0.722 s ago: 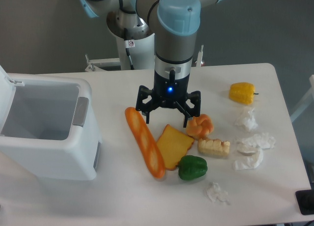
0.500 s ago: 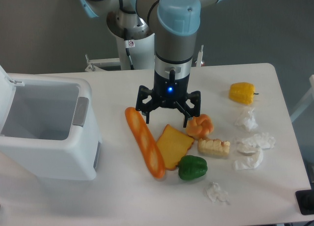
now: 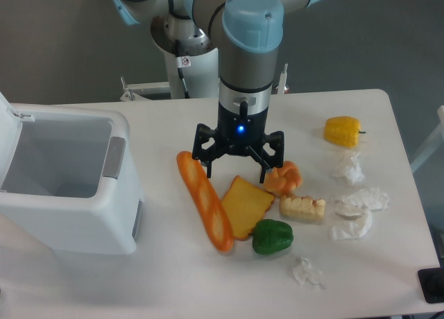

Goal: Pick up the long bread

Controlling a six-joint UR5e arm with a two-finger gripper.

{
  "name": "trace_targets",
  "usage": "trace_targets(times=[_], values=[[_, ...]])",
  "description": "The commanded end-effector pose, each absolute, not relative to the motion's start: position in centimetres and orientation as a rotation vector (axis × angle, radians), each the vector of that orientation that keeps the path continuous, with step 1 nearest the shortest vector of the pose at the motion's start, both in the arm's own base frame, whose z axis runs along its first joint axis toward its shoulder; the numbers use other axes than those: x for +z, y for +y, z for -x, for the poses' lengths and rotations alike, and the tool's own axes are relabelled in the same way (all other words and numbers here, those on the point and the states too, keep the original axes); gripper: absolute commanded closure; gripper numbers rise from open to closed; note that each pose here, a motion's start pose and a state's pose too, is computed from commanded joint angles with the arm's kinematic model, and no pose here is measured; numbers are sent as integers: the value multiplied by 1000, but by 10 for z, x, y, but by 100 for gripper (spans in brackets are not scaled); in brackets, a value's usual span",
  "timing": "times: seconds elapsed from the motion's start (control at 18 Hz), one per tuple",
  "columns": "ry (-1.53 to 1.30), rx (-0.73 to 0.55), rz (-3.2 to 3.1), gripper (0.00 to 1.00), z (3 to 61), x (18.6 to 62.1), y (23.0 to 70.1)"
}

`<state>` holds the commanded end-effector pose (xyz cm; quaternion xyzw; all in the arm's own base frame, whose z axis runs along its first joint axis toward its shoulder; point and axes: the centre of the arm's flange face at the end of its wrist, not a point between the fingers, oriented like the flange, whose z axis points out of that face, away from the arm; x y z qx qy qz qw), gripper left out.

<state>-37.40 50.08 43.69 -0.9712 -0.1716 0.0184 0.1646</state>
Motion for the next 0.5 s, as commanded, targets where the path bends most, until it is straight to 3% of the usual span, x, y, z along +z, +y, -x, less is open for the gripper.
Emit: trace_targets(times=[0.5], values=[[-633,-53,2807,0,390,375,521]])
